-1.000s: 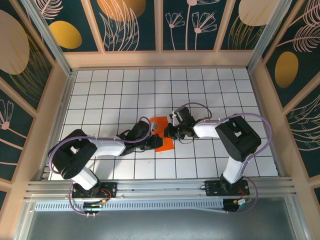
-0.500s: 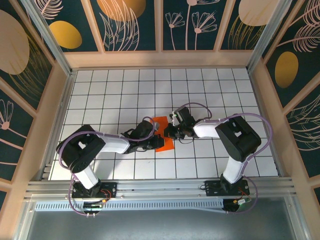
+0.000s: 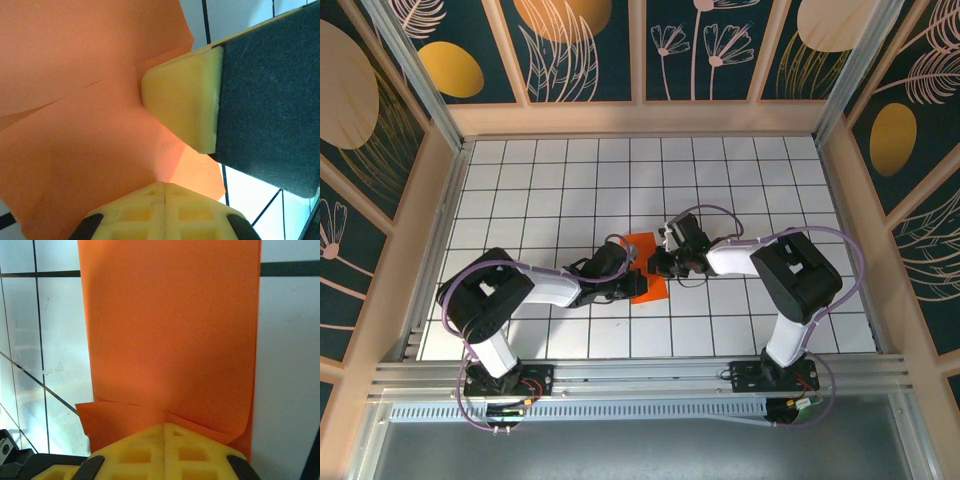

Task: Fold a paper plane with a square sheet of paper (fold left side to right side)
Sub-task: Fold the triangle a second time at the center of the table.

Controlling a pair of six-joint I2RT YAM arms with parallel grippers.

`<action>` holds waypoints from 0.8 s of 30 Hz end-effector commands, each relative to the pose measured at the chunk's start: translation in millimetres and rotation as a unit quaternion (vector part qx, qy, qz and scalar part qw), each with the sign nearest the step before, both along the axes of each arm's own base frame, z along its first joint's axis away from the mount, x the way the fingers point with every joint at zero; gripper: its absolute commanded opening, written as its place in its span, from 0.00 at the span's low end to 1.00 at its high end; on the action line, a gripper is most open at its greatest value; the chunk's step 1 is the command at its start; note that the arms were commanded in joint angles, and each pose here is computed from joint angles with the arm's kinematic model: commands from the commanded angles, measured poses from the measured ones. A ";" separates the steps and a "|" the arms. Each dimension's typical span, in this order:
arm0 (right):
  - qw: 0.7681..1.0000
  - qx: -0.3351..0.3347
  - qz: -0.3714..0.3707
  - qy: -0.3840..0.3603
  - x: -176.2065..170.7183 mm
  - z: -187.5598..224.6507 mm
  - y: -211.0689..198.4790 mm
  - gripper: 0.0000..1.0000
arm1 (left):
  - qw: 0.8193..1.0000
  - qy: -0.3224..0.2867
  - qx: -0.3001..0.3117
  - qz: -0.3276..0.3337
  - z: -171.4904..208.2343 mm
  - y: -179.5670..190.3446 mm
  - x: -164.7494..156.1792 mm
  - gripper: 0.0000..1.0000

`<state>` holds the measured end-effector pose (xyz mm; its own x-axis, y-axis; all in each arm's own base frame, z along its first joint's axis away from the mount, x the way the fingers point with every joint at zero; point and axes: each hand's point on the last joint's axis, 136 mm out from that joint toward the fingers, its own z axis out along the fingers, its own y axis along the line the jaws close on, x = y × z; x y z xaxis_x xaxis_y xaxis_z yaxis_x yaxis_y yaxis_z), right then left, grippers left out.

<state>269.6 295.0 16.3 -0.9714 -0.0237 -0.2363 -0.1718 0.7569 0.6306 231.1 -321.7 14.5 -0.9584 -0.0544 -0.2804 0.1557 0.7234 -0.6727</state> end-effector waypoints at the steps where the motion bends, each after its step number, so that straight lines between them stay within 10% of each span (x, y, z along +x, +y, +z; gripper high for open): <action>1: 0.996 -0.080 -0.006 0.044 -17.8 -37.6 -26.5 0.00 | 0.999 0.001 0.036 -0.003 -17.6 14.1 -4.4 0.00; 24: 0.995 -0.085 -0.013 0.046 -14.6 -40.1 -33.9 0.00 | 0.996 -0.017 0.065 -0.058 -17.5 48.4 -51.3 0.00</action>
<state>270.3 294.4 16.0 -0.9716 -0.0275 -0.2352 -0.1735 0.7584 0.6282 198.4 -291.3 13.9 -0.9322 0.0541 -0.3580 0.2780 0.7404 -0.6120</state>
